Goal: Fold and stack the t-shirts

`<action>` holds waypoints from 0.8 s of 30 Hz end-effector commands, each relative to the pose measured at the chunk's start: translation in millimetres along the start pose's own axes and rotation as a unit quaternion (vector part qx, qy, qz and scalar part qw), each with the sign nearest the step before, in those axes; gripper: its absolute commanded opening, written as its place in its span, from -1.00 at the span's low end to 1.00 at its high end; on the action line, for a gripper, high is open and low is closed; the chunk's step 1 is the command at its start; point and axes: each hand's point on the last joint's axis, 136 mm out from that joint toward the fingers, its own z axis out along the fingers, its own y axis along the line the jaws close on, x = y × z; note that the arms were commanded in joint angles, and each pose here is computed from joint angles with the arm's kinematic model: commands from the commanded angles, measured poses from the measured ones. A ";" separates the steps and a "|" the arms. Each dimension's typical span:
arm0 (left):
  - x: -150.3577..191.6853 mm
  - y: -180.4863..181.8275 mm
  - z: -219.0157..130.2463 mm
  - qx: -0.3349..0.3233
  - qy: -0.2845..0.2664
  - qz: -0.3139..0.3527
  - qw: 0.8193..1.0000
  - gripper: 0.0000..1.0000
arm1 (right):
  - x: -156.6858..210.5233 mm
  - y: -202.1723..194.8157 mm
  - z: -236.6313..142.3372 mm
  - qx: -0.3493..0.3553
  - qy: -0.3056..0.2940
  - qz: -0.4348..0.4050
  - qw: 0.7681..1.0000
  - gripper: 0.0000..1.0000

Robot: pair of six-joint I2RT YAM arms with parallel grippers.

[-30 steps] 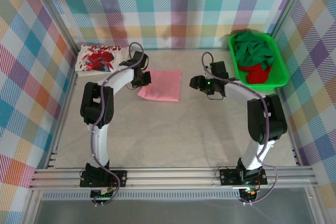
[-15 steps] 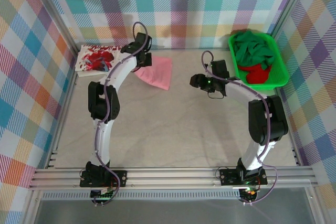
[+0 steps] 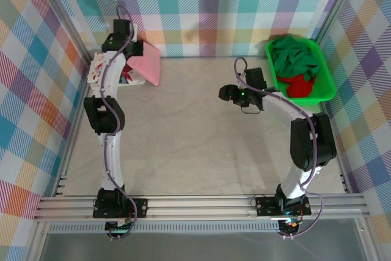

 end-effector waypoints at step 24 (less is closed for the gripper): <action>-0.4 244.6 -52.8 -0.238 -0.047 -0.144 0.959 0.90 | -23.9 31.9 -25.7 -0.021 -0.032 -0.023 0.999 0.41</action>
